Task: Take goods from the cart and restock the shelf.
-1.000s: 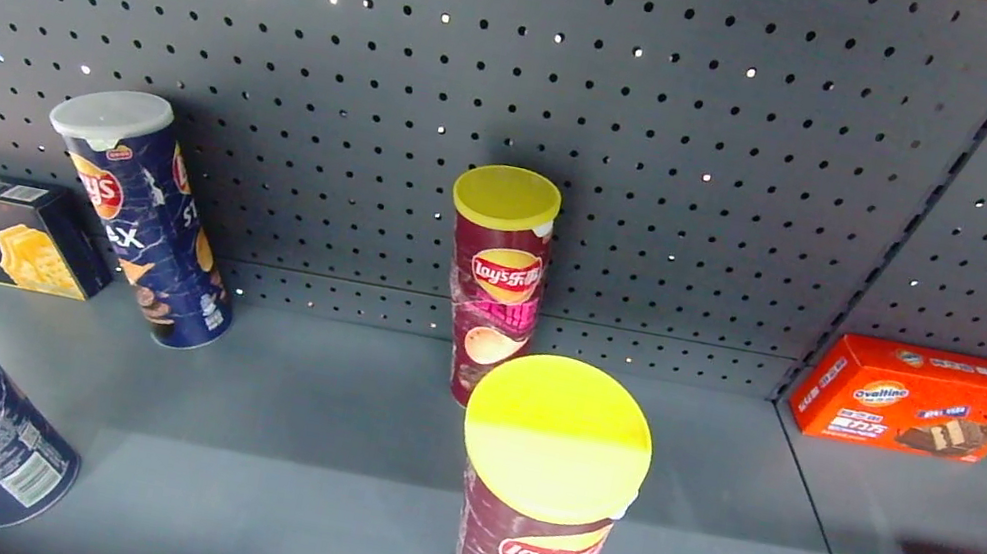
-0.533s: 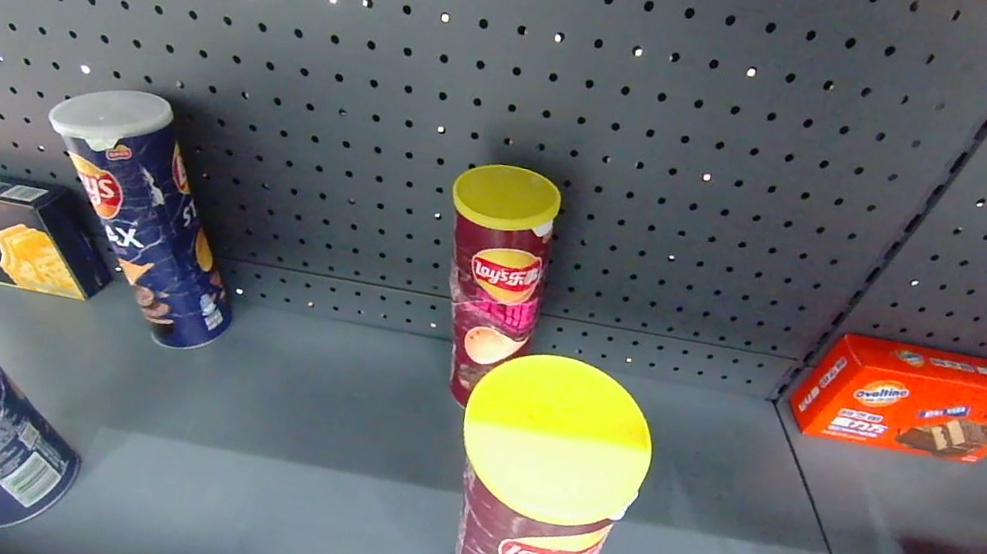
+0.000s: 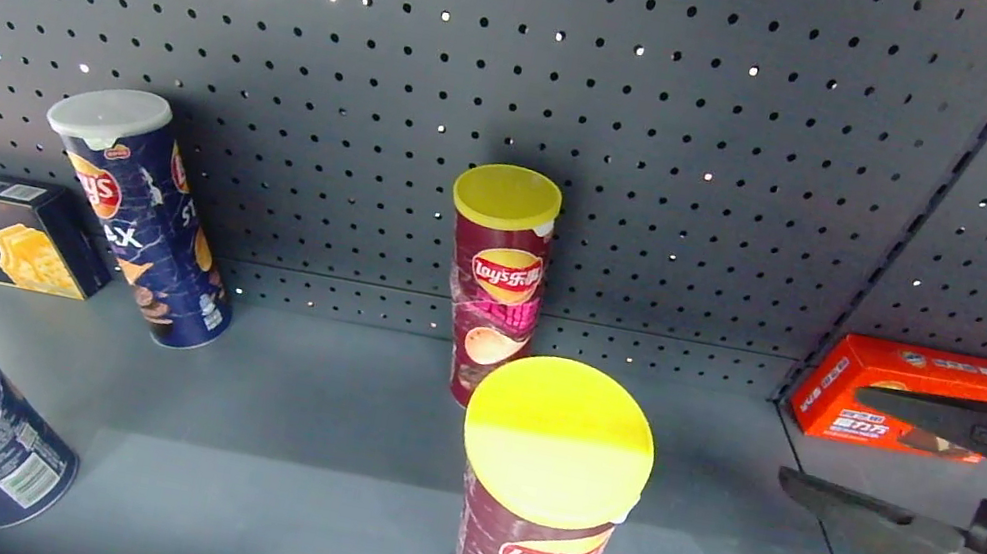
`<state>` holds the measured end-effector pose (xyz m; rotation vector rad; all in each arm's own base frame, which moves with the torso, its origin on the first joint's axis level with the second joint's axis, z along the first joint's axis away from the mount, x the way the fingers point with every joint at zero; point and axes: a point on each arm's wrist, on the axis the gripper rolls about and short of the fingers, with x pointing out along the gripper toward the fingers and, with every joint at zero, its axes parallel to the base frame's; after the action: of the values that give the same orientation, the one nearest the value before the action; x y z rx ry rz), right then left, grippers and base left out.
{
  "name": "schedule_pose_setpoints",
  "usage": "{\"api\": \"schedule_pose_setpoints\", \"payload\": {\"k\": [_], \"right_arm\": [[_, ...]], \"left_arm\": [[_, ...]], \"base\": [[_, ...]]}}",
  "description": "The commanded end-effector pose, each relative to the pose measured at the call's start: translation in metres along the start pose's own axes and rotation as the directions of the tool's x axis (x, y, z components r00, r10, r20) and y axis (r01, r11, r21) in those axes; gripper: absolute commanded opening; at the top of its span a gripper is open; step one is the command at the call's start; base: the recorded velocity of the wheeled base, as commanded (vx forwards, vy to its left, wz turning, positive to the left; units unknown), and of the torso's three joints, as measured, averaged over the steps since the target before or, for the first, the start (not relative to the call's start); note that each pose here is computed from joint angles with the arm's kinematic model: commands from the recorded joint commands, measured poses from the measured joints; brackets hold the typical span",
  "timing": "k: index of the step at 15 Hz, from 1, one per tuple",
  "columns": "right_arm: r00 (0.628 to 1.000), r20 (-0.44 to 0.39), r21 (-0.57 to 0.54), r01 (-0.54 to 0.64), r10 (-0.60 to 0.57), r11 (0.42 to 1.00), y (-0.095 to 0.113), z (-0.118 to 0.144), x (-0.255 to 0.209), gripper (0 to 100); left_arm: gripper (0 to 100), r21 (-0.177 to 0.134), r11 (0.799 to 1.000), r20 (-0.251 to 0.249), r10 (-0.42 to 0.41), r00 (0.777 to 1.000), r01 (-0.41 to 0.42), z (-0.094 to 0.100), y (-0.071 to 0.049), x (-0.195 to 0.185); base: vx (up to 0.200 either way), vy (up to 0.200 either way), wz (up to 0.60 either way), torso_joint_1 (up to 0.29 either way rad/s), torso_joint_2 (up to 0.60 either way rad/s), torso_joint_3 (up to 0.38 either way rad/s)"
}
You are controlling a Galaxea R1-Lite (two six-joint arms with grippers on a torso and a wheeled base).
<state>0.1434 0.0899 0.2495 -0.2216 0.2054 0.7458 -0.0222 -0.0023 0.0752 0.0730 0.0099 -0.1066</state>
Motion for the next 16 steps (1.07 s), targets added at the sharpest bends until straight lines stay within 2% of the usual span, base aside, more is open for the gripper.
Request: {"api": "schedule_pose_setpoints", "payload": {"k": [1,8,12,16], "right_arm": [[0.994,-0.082,0.003,-0.069,0.069,0.998,0.008,-0.01,0.026,100],[0.973,-0.171,-0.008,-0.156,0.153,0.988,0.027,-0.021,0.052,100],[0.964,-0.182,-0.02,-0.202,0.195,0.979,0.038,-0.022,0.067,100],[0.959,-0.2,-0.021,-0.21,0.202,0.977,0.041,-0.024,0.073,100]], "left_arm": [[100,0.0,1.0,-0.002,0.0,1.0,0.0,0.0,0.0,0.0],[100,0.0,1.0,-0.002,0.0,1.0,0.0,0.0,0.0,0.0],[100,0.0,1.0,-0.002,0.0,1.0,0.0,0.0,0.0,0.0],[100,0.0,1.0,-0.002,0.0,1.0,0.0,0.0,0.0,0.0]], "base": [[0.0,0.0,0.0,0.0,0.0,0.0],[0.0,0.0,0.0,0.0,0.0,0.0],[0.0,0.0,0.0,0.0,0.0,0.0],[0.0,0.0,0.0,0.0,0.0,0.0]]}}
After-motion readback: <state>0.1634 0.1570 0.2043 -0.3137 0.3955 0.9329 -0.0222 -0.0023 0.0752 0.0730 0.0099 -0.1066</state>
